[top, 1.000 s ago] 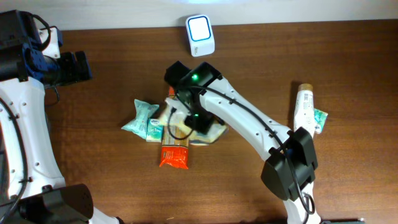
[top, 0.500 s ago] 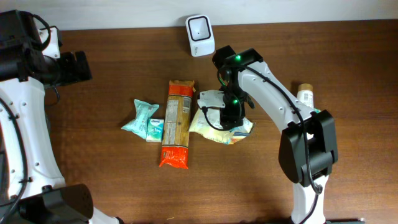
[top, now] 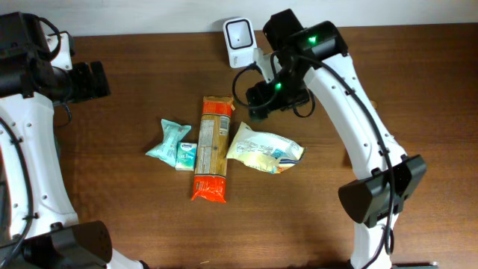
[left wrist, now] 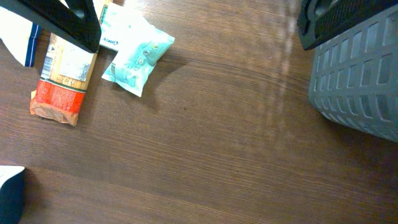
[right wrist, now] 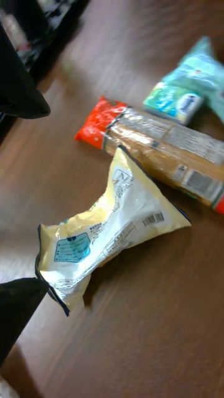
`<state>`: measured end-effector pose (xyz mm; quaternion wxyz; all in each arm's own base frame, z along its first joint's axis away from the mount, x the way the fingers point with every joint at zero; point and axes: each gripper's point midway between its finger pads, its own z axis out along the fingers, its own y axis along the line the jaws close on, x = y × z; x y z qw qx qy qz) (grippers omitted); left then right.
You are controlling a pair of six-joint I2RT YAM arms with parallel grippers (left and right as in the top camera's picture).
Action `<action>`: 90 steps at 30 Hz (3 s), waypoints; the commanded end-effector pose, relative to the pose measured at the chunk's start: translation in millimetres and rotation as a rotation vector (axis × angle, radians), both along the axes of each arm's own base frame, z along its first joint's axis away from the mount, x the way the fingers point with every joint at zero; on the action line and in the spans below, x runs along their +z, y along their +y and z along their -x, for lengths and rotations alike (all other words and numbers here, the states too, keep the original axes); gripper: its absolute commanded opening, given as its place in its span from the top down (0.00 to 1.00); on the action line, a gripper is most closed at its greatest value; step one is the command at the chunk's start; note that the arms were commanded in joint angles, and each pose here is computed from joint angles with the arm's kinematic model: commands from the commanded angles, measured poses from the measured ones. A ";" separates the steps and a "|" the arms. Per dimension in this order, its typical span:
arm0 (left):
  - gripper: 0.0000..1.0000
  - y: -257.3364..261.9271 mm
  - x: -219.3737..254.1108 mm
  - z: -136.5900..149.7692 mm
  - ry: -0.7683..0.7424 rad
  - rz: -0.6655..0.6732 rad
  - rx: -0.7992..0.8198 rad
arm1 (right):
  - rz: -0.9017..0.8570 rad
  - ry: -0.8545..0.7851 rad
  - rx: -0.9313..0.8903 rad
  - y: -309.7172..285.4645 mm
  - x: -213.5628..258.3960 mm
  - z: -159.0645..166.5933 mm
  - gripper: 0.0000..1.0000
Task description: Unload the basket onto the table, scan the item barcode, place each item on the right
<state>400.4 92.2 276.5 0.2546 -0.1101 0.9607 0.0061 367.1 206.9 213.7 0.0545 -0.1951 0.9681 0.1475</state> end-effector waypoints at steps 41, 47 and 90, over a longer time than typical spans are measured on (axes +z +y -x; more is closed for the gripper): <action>0.01 0.6 3.0 0.7 -0.007 -0.005 -0.005 | -0.351 0.189 -0.755 -73.1 -163.3 28.0 0.01; 0.01 0.6 3.0 0.7 -0.007 -0.005 -0.005 | -0.393 0.137 -0.695 -65.7 -177.7 8.3 0.01; 0.01 0.6 3.0 0.7 -0.007 -0.005 -0.005 | -0.672 -0.562 0.036 -17.9 51.5 29.0 0.96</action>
